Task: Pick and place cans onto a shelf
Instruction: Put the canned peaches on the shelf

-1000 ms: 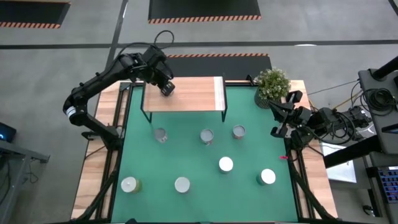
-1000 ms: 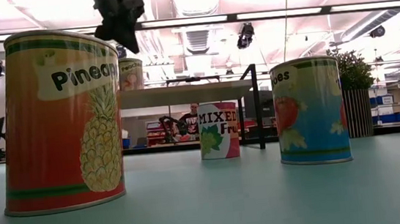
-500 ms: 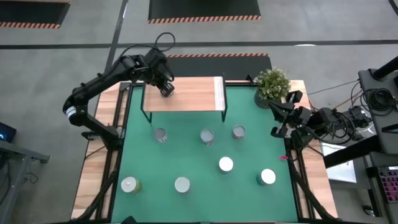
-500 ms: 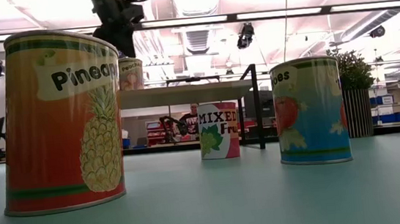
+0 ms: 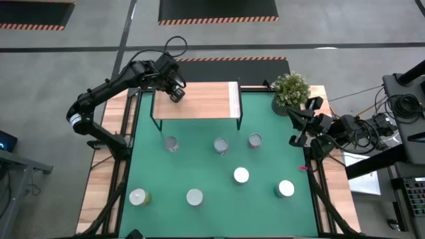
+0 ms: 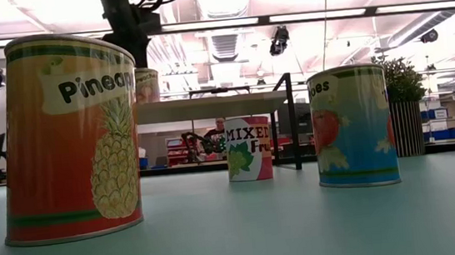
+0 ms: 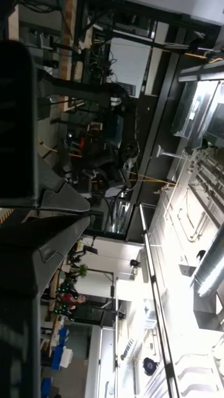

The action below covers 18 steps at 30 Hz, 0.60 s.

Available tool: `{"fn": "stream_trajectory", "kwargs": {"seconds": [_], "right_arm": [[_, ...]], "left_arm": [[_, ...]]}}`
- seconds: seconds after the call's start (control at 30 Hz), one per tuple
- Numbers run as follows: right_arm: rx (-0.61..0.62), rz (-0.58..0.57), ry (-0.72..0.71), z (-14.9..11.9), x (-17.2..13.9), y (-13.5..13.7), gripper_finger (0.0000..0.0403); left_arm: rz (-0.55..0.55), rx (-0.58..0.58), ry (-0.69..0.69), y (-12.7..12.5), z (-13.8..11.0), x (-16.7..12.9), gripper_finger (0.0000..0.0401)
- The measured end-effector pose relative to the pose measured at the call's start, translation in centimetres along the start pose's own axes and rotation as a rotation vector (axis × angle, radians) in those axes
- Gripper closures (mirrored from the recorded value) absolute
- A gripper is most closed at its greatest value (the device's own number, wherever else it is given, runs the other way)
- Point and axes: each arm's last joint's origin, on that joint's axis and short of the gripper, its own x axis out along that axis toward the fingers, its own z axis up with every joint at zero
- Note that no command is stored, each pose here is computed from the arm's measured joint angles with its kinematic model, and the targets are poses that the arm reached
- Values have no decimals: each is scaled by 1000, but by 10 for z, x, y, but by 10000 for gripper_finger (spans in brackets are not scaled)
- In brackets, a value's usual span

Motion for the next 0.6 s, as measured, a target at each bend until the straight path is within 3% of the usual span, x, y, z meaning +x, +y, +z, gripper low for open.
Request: {"fn": "stream_trajectory", "kwargs": {"seconds": [0.6], "right_arm": [[-1, 0, 1, 0, 0, 0, 390]], "left_arm": [[97, 27, 20, 10, -2, 5, 401]]}}
